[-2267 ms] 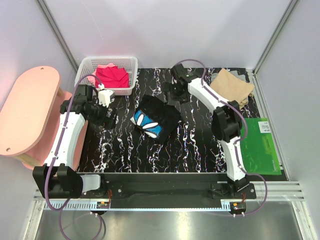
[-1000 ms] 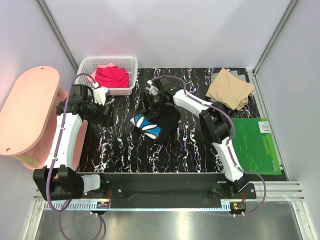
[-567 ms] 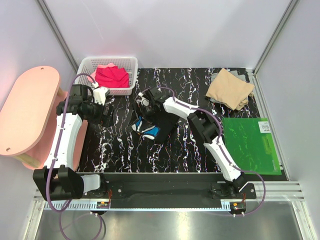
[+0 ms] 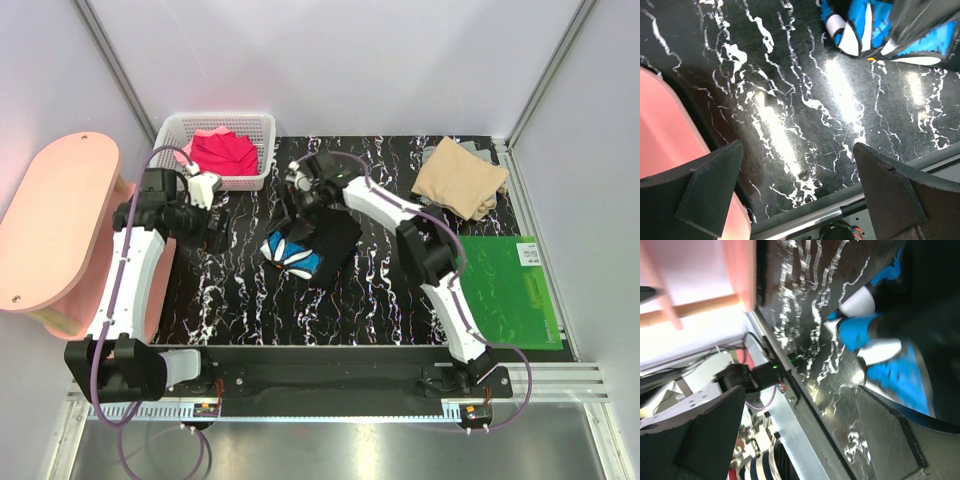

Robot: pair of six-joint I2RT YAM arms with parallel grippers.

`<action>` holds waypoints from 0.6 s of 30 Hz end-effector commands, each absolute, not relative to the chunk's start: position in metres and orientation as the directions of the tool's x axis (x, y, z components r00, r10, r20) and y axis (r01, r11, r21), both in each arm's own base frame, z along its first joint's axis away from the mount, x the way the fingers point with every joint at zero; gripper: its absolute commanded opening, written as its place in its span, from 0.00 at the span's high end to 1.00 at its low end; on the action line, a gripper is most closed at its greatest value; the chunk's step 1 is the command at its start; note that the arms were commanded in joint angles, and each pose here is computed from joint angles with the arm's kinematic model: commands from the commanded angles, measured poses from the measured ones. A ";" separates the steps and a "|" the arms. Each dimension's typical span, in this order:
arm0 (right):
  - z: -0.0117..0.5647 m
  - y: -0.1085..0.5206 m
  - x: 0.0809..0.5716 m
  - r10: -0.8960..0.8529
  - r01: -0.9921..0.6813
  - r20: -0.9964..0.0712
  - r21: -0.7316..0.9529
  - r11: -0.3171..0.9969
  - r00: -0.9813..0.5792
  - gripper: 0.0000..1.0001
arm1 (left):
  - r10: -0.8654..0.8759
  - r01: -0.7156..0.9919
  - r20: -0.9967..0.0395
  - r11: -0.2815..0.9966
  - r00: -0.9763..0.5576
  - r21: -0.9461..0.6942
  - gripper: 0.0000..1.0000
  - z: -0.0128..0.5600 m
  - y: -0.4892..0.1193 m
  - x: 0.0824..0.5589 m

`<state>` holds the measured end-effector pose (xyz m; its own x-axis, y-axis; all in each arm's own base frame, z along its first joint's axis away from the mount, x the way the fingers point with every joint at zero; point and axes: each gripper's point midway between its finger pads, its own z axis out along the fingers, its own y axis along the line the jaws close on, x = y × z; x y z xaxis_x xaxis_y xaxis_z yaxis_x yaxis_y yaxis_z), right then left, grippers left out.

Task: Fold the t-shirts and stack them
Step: Smooth out wrinkles on the folded tshirt

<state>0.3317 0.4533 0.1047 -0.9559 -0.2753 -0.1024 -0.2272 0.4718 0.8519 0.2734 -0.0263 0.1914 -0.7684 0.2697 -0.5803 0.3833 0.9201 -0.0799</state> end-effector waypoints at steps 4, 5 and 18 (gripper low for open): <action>0.168 0.402 0.339 -0.180 -0.258 -0.201 0.880 0.399 -0.963 0.00 | 0.359 0.510 -0.616 0.857 -0.701 -0.080 0.01 0.208 -0.069 0.289; 0.163 0.391 0.344 -0.158 -0.234 -0.184 0.884 0.405 -0.970 0.00 | 0.371 0.526 -0.614 0.847 -0.696 -0.084 0.01 0.208 -0.077 0.290; 0.043 0.353 0.331 -0.104 0.027 0.094 0.859 0.511 -0.990 0.00 | 0.400 0.589 -0.605 0.795 -0.688 -0.145 0.01 0.202 -0.133 0.329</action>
